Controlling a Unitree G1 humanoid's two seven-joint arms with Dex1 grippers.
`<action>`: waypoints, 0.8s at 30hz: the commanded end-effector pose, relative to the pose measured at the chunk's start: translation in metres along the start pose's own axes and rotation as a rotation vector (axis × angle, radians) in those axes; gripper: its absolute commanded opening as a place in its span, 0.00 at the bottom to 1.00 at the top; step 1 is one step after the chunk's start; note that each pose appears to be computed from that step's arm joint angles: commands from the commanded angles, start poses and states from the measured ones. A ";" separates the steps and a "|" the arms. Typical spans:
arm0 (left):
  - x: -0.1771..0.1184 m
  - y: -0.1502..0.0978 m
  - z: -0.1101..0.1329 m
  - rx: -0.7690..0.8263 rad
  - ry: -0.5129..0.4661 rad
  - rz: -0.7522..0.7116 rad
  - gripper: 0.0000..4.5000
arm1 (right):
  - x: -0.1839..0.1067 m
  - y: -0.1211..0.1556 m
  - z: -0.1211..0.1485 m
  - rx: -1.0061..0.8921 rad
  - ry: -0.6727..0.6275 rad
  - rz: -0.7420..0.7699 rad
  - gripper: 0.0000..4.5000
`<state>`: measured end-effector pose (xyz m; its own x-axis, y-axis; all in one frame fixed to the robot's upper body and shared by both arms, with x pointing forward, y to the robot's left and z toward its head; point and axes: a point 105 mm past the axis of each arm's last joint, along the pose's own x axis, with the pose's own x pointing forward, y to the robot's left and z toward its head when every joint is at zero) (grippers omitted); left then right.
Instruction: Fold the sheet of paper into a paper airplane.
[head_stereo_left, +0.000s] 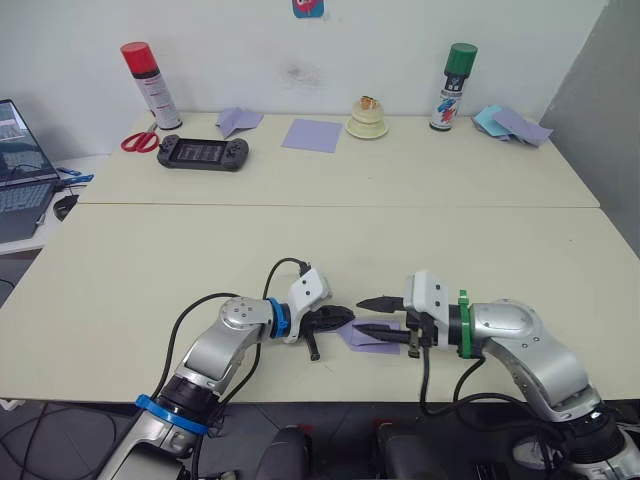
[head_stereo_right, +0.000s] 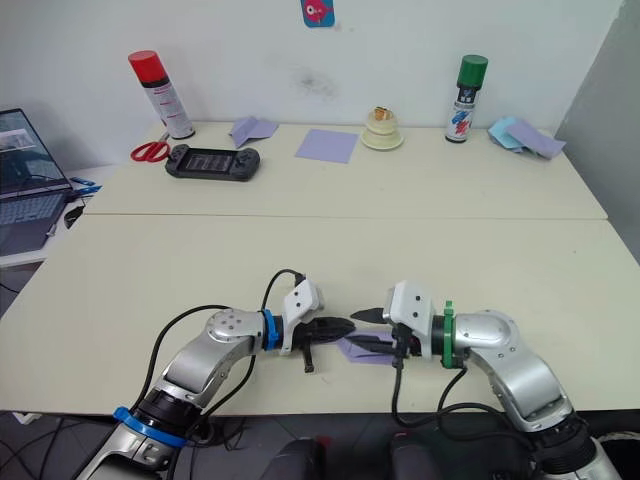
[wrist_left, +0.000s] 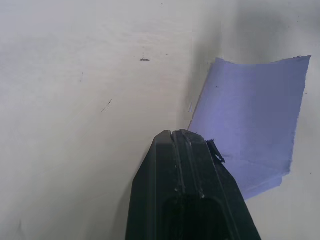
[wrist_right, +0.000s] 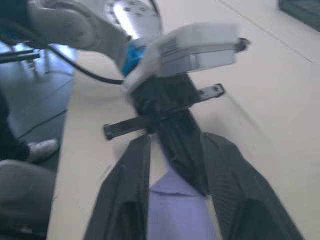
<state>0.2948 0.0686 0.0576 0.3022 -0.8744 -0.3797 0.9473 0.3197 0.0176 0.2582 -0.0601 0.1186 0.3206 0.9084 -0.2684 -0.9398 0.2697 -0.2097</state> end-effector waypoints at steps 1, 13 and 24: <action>0.004 -0.009 -0.038 -0.043 0.134 -0.016 0.00 | 0.011 -0.009 -0.019 -0.034 0.086 -0.069 0.08; 0.005 -0.008 -0.045 0.004 0.155 -0.005 0.00 | 0.005 -0.011 -0.081 -0.020 0.309 -0.106 0.01; 0.008 -0.006 -0.047 -0.004 0.155 0.002 0.00 | -0.046 -0.006 -0.128 0.160 0.521 -0.166 0.01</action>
<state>0.2949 0.0634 0.0459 0.3053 -0.8627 -0.4032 0.9508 0.2994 0.0794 0.2723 -0.1040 0.0519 0.4495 0.7242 -0.5230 -0.8930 0.3796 -0.2419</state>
